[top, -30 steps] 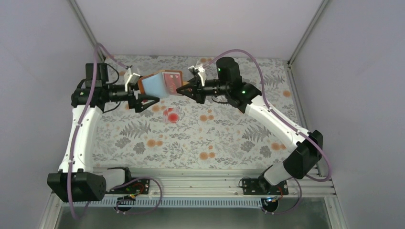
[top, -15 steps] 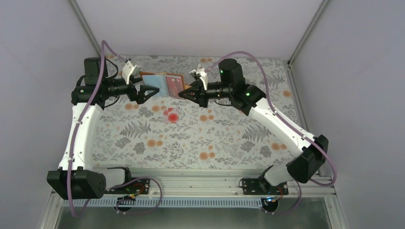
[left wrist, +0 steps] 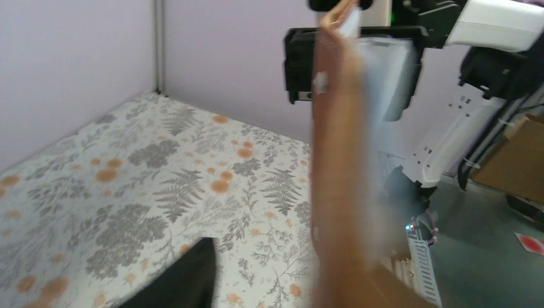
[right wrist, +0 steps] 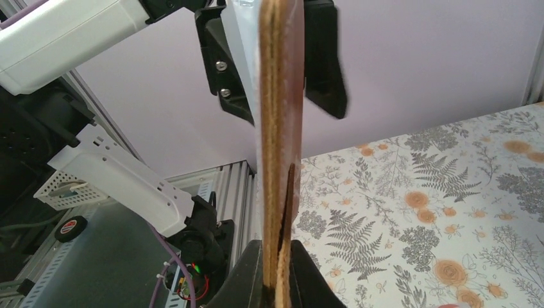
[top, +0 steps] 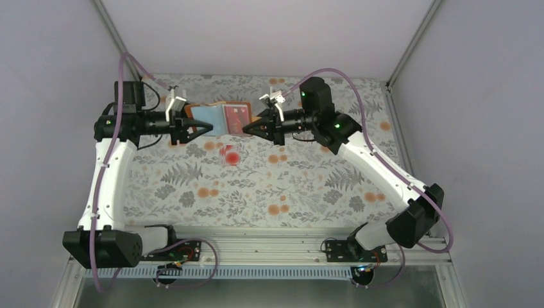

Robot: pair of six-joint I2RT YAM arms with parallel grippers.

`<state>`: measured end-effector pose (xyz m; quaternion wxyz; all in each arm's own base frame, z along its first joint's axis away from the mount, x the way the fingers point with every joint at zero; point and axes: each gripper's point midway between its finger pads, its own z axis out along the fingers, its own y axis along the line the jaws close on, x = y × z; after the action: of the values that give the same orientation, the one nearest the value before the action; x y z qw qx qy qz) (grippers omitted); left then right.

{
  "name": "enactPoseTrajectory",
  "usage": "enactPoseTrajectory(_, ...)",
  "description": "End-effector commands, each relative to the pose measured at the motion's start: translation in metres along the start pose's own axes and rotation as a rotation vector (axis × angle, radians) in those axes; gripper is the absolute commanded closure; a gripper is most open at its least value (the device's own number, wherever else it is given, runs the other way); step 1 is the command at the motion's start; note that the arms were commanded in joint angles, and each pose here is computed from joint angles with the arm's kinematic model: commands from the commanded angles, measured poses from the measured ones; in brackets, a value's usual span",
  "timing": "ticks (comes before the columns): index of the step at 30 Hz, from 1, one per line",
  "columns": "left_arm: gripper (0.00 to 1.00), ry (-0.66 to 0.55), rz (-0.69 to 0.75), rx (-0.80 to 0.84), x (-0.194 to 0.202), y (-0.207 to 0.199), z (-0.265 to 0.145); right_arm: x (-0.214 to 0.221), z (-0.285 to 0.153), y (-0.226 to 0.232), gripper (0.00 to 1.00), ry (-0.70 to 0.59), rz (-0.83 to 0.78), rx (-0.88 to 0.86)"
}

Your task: Take the credit cards out of the card holder

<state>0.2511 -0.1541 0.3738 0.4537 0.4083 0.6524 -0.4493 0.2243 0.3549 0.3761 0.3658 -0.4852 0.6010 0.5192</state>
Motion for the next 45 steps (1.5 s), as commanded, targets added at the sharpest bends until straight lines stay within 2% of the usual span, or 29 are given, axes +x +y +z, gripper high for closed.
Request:
enactPoseTrajectory(1, 0.75, -0.041, 0.049, 0.082, -0.007, -0.015, 0.003, -0.011, -0.003, 0.015, 0.96, -0.024, -0.062, -0.073)
enactPoseTrajectory(3, 0.96, -0.036, 0.047, 0.078, -0.003, -0.015, 0.003, -0.011, -0.005, 0.017, 0.96, -0.024, -0.073, -0.074)
enactPoseTrajectory(6, 0.97, -0.038, 0.064, 0.09, -0.001, -0.023, 0.002, -0.015, -0.015, 0.011, 0.67, -0.032, -0.087, 0.0)
enactPoseTrajectory(9, 0.98, -0.063, 0.097, 0.129, -0.004, -0.036, -0.001, -0.022, -0.027, -0.003, 0.53, -0.059, -0.079, 0.089)
enactPoseTrajectory(13, 0.98, -0.112, 0.147, 0.189, -0.011, -0.052, -0.004, -0.028, -0.024, -0.012, 0.52, -0.069, -0.058, 0.108)
enactPoseTrajectory(16, 0.98, -0.131, 0.178, 0.206, -0.013, -0.059, -0.005, -0.026, -0.018, -0.008, 0.44, -0.066, -0.072, 0.089)
enactPoseTrajectory(28, 0.98, -0.093, 0.091, 0.201, -0.005, -0.043, 0.003, -0.037, 0.008, -0.003, 0.44, -0.089, -0.109, 0.071)
enactPoseTrajectory(30, 0.98, -0.089, 0.089, 0.197, -0.005, -0.042, 0.003, -0.037, 0.016, -0.002, 0.46, -0.086, -0.112, 0.053)
enactPoseTrajectory(33, 0.98, -0.092, 0.092, 0.2, -0.005, -0.044, 0.003, -0.036, 0.021, 0.002, 0.58, -0.079, -0.116, 0.025)
enactPoseTrajectory(34, 0.98, -0.091, 0.094, 0.198, -0.006, -0.044, 0.003, -0.035, 0.021, 0.004, 0.57, -0.077, -0.118, 0.014)
enactPoseTrajectory(38, 0.98, -0.08, 0.079, 0.18, -0.007, -0.04, 0.002, -0.03, 0.012, 0.019, 0.39, -0.061, -0.159, -0.022)
enactPoseTrajectory(45, 0.98, -0.059, 0.052, 0.153, -0.002, -0.032, 0.004, -0.019, -0.02, 0.011, 0.36, -0.05, -0.149, 0.071)
